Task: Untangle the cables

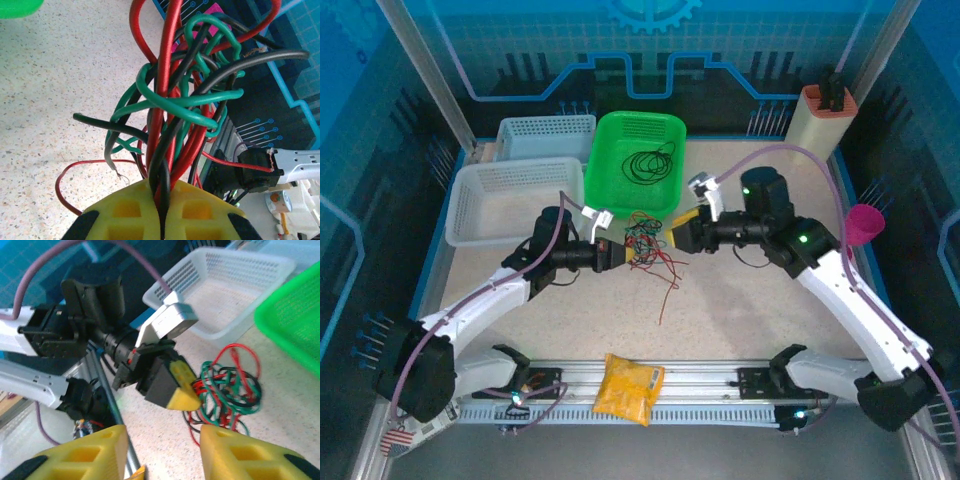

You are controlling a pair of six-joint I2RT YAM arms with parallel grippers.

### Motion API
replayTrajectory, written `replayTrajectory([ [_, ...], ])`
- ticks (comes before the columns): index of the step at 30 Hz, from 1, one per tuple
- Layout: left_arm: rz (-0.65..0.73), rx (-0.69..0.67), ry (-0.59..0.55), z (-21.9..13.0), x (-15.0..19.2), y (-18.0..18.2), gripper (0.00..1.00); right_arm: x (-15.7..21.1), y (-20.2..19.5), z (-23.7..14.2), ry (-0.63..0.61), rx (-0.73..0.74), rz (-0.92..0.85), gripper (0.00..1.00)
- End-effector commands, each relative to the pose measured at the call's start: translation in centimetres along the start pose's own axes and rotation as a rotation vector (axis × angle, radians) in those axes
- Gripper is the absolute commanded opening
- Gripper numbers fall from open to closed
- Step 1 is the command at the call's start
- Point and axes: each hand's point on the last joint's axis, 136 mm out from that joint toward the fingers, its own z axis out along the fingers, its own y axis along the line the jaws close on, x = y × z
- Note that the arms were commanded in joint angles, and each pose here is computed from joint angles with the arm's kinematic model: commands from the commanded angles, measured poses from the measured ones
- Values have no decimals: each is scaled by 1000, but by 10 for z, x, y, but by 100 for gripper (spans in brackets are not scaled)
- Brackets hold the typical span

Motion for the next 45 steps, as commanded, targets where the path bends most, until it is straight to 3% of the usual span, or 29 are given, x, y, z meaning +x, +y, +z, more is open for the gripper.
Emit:
replayTrajectory([
  [1,17,-24,16,0,-2,2,0,27,-3,34,166,-2,0,40],
  [7,8,-27,26,0,1,3,0,29,-7,68,212,41,77,36],
  [17,29,-3,67,7,4,-7,0,32,-27,91,293,165,151,31],
  [31,57,17,70,8,5,-18,0,43,-49,98,366,312,160,25],
  [45,69,54,27,3,-5,-33,0,62,-56,110,425,310,146,24],
])
